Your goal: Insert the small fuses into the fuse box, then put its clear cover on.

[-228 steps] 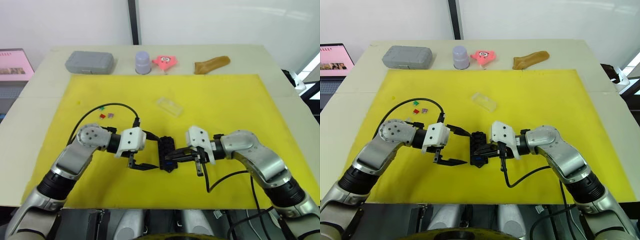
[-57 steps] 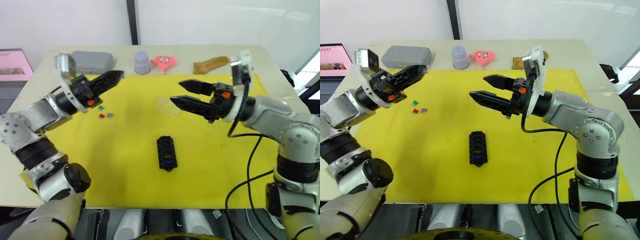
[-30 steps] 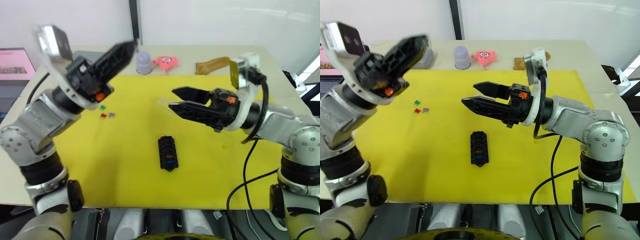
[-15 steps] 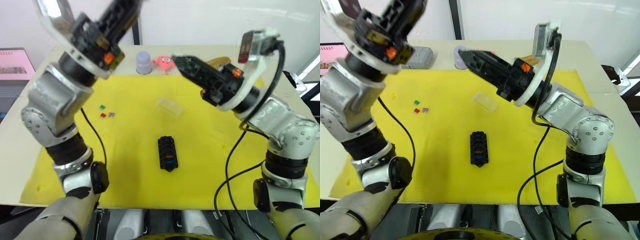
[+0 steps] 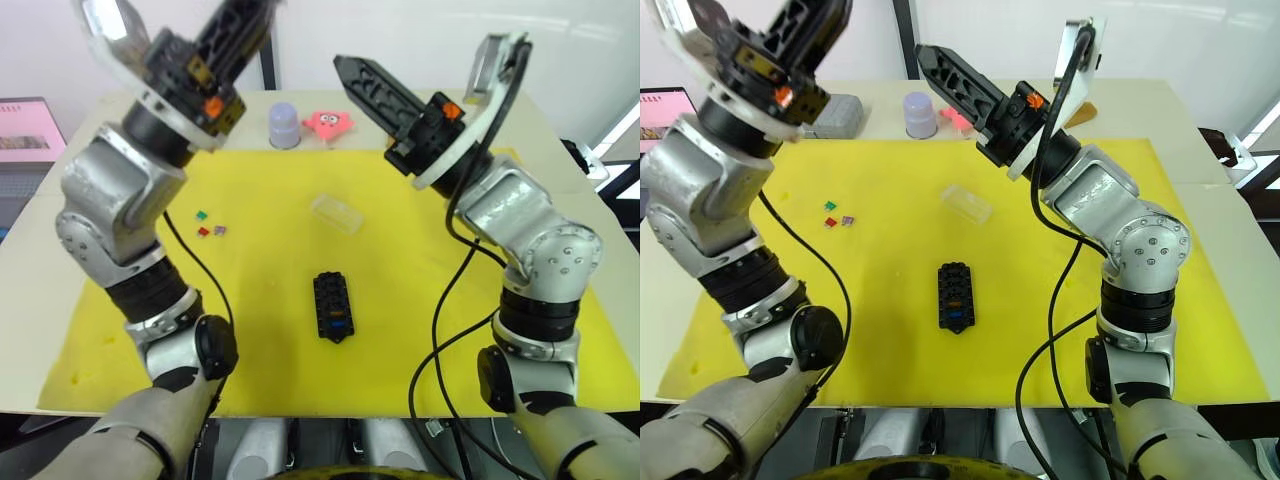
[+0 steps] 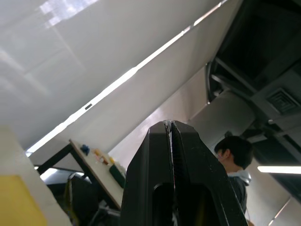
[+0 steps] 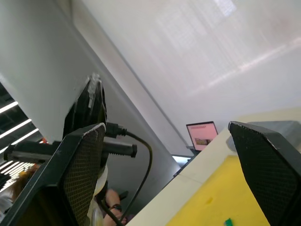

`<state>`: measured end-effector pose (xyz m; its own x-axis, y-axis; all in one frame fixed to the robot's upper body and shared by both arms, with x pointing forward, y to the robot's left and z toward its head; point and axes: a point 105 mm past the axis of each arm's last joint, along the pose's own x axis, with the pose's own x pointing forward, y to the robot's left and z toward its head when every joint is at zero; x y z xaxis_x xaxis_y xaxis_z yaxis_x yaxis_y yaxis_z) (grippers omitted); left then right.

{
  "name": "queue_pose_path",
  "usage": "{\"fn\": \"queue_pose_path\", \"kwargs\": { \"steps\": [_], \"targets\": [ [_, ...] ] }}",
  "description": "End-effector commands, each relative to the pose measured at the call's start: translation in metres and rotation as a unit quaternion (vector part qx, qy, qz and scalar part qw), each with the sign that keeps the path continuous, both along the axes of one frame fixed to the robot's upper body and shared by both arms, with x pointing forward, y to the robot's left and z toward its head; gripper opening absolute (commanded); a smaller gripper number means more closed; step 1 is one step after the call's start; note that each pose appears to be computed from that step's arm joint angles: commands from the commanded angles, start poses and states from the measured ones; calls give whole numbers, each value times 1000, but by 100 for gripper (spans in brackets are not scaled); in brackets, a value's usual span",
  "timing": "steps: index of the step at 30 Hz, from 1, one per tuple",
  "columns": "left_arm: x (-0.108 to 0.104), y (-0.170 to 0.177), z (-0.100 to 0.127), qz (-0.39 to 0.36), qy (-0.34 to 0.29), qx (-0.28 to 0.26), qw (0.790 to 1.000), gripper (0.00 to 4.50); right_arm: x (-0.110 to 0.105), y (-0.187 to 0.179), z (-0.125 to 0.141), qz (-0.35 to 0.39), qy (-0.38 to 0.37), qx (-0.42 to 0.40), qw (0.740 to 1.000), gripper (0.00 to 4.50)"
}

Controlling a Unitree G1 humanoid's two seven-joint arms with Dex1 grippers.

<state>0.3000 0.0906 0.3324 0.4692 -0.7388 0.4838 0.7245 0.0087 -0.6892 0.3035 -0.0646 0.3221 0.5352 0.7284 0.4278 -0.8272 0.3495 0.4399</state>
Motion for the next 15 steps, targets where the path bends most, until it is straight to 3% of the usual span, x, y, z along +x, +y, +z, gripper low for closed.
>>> {"fn": "queue_pose_path", "kwargs": {
  "steps": [1, 5, 15],
  "targets": [
    [7, -18, -29, -54, 23, 59, 997, 6, -5, -3, 3, -3, -18, -12, 1000, 450],
    [5, -17, -36, -65, -17, 115, 991, 6, -8, -1, -9, 3, -20, -58, 998, 450],
    [13, -23, -41, -73, -18, 87, 993, 6, 3, -6, -29, -31, 20, -47, 998, 450]
  ]
}}
